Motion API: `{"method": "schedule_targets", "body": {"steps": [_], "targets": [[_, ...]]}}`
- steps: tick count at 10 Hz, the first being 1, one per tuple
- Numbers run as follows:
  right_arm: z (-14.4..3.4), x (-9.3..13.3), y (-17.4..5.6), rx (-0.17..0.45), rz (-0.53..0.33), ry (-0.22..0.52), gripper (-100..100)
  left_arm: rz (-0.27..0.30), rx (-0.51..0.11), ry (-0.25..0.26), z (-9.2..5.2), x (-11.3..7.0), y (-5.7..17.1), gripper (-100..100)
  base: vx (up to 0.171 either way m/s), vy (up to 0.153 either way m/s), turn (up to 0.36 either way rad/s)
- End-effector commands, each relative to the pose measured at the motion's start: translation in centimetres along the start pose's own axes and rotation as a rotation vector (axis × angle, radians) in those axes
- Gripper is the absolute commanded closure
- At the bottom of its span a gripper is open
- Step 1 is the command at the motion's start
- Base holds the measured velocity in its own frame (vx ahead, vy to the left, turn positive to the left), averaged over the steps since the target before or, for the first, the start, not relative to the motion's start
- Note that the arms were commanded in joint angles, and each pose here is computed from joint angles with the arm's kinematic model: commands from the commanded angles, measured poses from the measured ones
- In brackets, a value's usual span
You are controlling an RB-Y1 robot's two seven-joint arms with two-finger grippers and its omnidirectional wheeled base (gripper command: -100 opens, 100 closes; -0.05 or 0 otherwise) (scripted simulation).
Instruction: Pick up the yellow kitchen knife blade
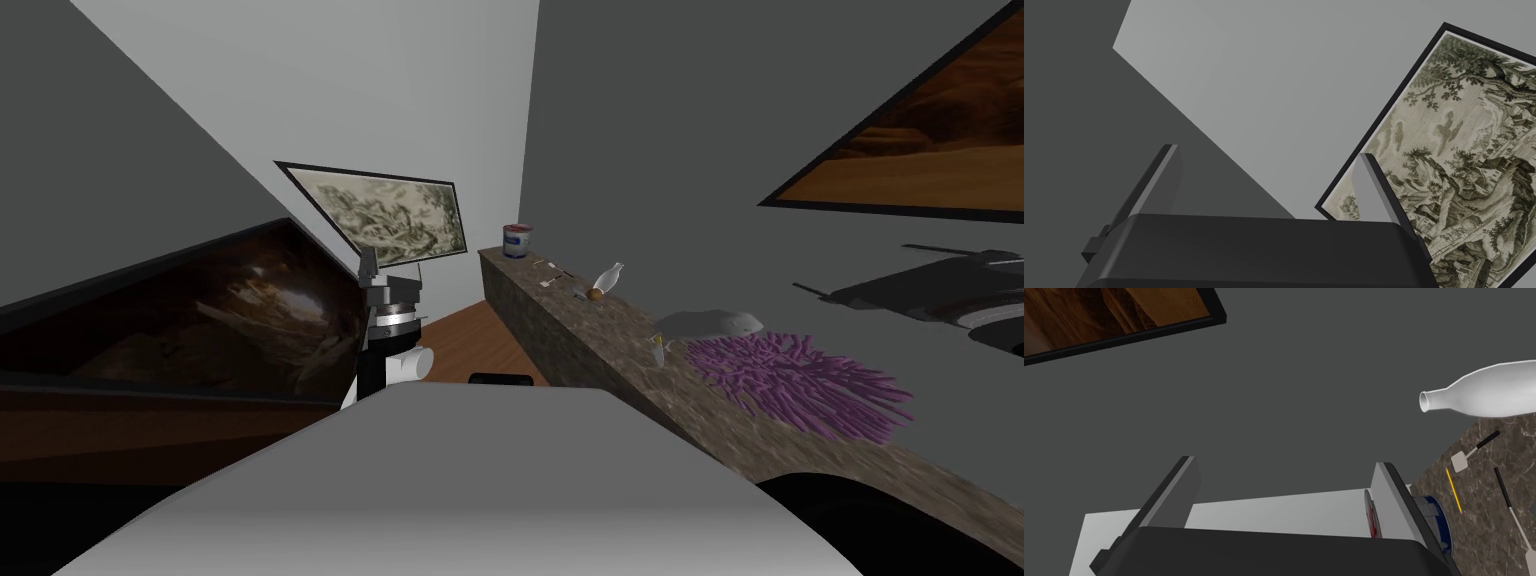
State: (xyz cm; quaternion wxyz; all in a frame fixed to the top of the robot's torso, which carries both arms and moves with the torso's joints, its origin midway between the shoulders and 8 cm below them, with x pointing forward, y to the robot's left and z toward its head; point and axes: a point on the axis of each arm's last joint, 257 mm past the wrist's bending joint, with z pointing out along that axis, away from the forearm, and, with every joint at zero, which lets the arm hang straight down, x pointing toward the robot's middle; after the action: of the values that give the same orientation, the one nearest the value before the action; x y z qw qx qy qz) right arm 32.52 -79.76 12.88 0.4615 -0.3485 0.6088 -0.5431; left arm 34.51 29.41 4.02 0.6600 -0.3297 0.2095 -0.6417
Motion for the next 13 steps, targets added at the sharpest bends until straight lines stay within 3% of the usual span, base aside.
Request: {"method": "schedule_targets", "body": {"steps": [1, 3, 4, 11, 12, 13], "targets": [[0.0, -0.1, -0.6, 0.025, 0.042, -0.006, -100, 0.000, 0.000, 0.000, 0.0, 0.0, 0.0, 0, 0.000, 0.000, 0.000], [0.0, -0.3, -1.4, 0.055, 0.091, -0.013, -100, 0.000, 0.000, 0.000, 0.0, 0.0, 0.0, 0, 0.000, 0.000, 0.000], [0.9, -2.2, -4.1, 0.081, 0.055, -0.050, -100, 0.000, 0.000, 0.000, 0.0, 0.0, 0.0, 0, 0.002, -0.016, -0.171], [0.6, -2.5, -6.8, 0.180, 0.219, -0.078, -100, 0.000, 0.000, 0.000, 0.0, 0.0, 0.0, 0, 0.002, 0.000, -0.020], [1.5, -4.8, -9.3, 0.204, 0.188, -0.122, -100, 0.000, 0.000, 0.000, 0.0, 0.0, 0.0, 0, 0.000, -0.017, -0.197], [1.5, -5.0, -9.8, 0.215, 0.201, -0.129, -100, 0.000, 0.000, 0.000, 0.0, 0.0, 0.0, 0, 0.001, -0.007, -0.104]]}}
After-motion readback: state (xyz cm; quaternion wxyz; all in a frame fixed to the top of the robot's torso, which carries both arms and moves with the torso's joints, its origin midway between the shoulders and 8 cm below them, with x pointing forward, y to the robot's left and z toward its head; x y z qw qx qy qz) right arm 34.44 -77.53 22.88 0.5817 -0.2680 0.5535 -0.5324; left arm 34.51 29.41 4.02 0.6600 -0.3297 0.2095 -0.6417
